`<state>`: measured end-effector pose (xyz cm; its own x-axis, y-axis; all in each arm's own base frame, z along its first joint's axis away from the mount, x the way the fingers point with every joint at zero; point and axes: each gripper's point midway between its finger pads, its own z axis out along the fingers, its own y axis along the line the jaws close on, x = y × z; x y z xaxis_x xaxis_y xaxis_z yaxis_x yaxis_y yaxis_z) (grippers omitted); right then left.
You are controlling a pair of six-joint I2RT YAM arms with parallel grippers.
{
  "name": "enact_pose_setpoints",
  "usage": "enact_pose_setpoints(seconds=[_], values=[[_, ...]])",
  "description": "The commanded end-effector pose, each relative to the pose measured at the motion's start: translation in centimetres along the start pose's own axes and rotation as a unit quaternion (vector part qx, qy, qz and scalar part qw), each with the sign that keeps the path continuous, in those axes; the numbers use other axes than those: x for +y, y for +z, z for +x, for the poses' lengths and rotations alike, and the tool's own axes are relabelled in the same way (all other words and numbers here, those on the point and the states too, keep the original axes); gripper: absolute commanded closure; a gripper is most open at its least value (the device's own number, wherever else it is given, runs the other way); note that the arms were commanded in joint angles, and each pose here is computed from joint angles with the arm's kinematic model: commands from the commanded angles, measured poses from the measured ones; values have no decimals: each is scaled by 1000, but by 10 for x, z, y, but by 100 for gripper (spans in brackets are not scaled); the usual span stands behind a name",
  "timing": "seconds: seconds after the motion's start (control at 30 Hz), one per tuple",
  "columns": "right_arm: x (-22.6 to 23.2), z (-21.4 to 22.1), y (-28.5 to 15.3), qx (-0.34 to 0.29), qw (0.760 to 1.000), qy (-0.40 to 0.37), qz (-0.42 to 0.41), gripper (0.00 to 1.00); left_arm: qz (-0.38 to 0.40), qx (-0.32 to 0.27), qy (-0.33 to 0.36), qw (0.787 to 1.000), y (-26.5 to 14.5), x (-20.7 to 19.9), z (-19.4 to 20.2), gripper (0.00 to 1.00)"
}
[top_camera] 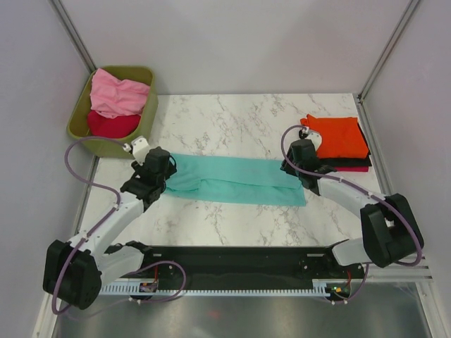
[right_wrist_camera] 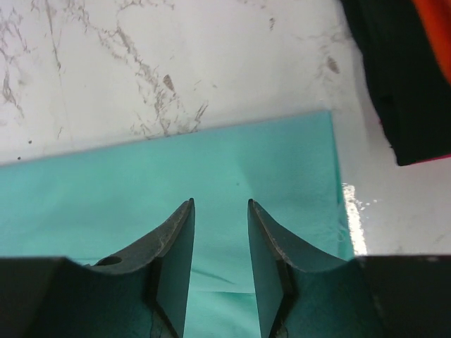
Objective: Fold and stack the t-shirts
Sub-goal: Fold the tshirt
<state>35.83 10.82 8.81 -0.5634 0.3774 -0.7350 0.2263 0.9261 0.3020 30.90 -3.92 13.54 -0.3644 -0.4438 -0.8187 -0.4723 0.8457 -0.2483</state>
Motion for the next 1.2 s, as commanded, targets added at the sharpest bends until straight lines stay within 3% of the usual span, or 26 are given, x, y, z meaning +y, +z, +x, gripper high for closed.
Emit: enact_pose_setpoints(seconds=[0.0,0.07,0.17,0.27,0.37,0.63,0.77,0.9,1.1,1.17], values=[[40,-3,5,7,998,-9,-62,57,54,10,-22,998,4,-37,-8,35],[49,9,12,29,996,-19,-77,58,68,34,-13,997,9,-48,2,42],[59,21,22,57,994,-19,-87,60,54,92,14,994,29,-49,38,60],[53,31,35,77,995,-14,-64,68,30,164,3,986,38,-38,78,98],[35,39,41,89,996,-8,-20,69,0,193,-33,981,42,-25,96,98],[12,18,29,47,998,-23,35,62,-47,168,-48,984,45,-6,94,88],[4,13,28,36,997,-24,59,59,-6,146,-33,989,33,-16,78,76],[-4,11,27,31,996,-28,81,59,23,103,-46,993,14,-18,58,71],[-10,11,27,33,994,-36,96,54,38,103,-106,988,-11,-1,63,50],[-12,14,28,38,993,-39,100,54,31,109,-118,986,-12,6,72,50]])
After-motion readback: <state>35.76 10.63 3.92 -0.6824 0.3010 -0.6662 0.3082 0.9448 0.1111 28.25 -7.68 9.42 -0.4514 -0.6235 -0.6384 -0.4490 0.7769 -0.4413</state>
